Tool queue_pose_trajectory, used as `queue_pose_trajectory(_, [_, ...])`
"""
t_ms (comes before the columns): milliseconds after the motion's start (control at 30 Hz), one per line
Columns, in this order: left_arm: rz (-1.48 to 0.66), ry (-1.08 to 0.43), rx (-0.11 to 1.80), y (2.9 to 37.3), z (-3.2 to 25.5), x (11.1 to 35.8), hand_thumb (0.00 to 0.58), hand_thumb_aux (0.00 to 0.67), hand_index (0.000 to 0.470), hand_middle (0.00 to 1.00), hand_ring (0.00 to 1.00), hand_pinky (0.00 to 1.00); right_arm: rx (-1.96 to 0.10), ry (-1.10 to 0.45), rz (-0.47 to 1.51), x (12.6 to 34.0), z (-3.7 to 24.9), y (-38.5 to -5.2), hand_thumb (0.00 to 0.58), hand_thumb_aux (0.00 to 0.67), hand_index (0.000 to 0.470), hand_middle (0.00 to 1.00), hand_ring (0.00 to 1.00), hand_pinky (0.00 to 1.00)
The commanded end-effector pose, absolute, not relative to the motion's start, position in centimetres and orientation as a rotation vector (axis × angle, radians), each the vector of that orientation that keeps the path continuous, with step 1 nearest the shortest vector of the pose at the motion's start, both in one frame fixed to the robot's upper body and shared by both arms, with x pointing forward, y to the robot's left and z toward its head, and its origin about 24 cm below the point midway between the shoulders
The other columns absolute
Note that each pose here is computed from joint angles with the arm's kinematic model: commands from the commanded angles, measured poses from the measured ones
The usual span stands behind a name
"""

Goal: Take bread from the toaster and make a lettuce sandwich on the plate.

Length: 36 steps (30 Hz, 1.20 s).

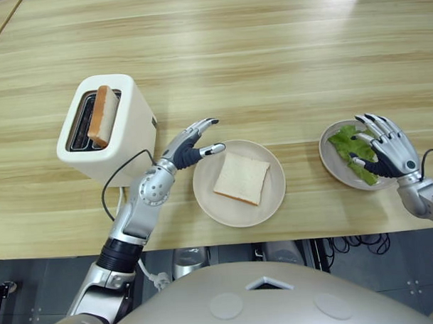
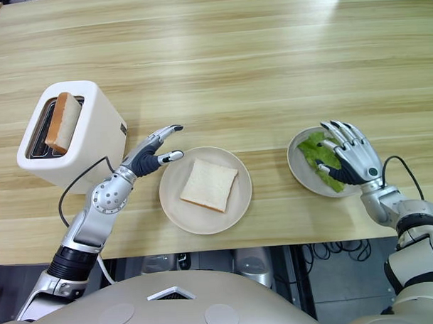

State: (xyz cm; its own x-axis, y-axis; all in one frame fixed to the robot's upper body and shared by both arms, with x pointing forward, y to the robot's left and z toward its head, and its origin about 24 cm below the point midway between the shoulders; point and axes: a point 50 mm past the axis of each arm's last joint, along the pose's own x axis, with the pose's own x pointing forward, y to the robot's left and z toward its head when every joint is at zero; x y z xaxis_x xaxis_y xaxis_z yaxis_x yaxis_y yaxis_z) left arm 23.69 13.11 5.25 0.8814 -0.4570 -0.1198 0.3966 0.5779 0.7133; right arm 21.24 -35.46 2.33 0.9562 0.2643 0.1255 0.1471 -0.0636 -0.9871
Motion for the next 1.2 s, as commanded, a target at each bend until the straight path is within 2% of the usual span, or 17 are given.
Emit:
queue_pose_trajectory(33, [-0.496,-0.083,0.802,13.2,5.6,23.7,0.000,0.000,0.000,0.00,0.00,0.00,-1.712,-0.219,0.076,19.8,1.4,-36.7,0.000,0.000,0.000,0.00,0.00,0.00])
queue_pose_trajectory(500, [-0.517,-0.049,0.781,12.8,4.7,23.2,0.000,0.000,0.000,0.00,0.00,0.00,-1.765,-0.143,0.071,19.3,0.7,-37.2,0.000,0.000,0.000,0.00,0.00,0.00])
queue_pose_trajectory(533, [-0.526,-0.036,0.782,12.7,4.4,23.1,0.000,0.000,0.000,0.00,0.00,0.00,-1.762,-0.134,0.069,19.2,0.6,-37.2,0.205,0.131,0.090,0.00,0.00,0.00])
queue_pose_trajectory(567, [-0.532,-0.029,0.785,12.7,4.3,23.0,0.000,0.000,0.000,0.00,0.00,0.00,-1.759,-0.130,0.069,19.2,0.6,-37.2,0.445,0.347,0.238,0.00,0.00,0.00])
queue_pose_trajectory(600, [-0.536,-0.025,0.787,12.6,4.1,22.9,0.000,0.000,0.000,0.00,0.00,0.00,-1.756,-0.125,0.068,19.2,0.5,-37.2,0.491,0.407,0.280,0.00,0.00,0.00])
queue_pose_trajectory(633, [-0.538,-0.023,0.786,12.6,4.1,22.9,0.000,0.000,0.000,0.00,0.00,0.00,-1.755,-0.121,0.069,19.2,0.5,-37.2,0.491,0.407,0.280,0.00,0.00,0.00])
queue_pose_trajectory(667, [-0.539,-0.023,0.784,12.5,4.0,22.9,0.000,0.000,0.000,0.00,0.00,0.00,-1.755,-0.118,0.071,19.2,0.5,-37.2,0.576,0.612,0.420,0.00,0.00,0.00])
queue_pose_trajectory(700, [-0.538,-0.023,0.783,12.5,4.1,22.9,0.000,0.000,0.000,0.00,0.00,0.00,-1.754,-0.113,0.075,19.3,0.4,-37.1,0.576,0.612,0.420,0.00,0.00,0.00])
queue_pose_trajectory(733, [-0.534,-0.025,0.785,12.6,4.1,22.9,0.000,0.000,0.000,0.00,0.00,0.00,-1.754,-0.106,0.084,19.3,0.4,-37.1,0.580,0.670,0.460,0.00,0.00,0.00])
queue_pose_trajectory(1200, [-0.510,-0.018,0.781,12.9,4.0,23.2,0.000,0.000,0.000,0.00,0.00,0.00,-1.752,-0.083,0.131,19.1,-0.6,-36.5,0.580,0.670,0.460,0.00,0.00,0.00])
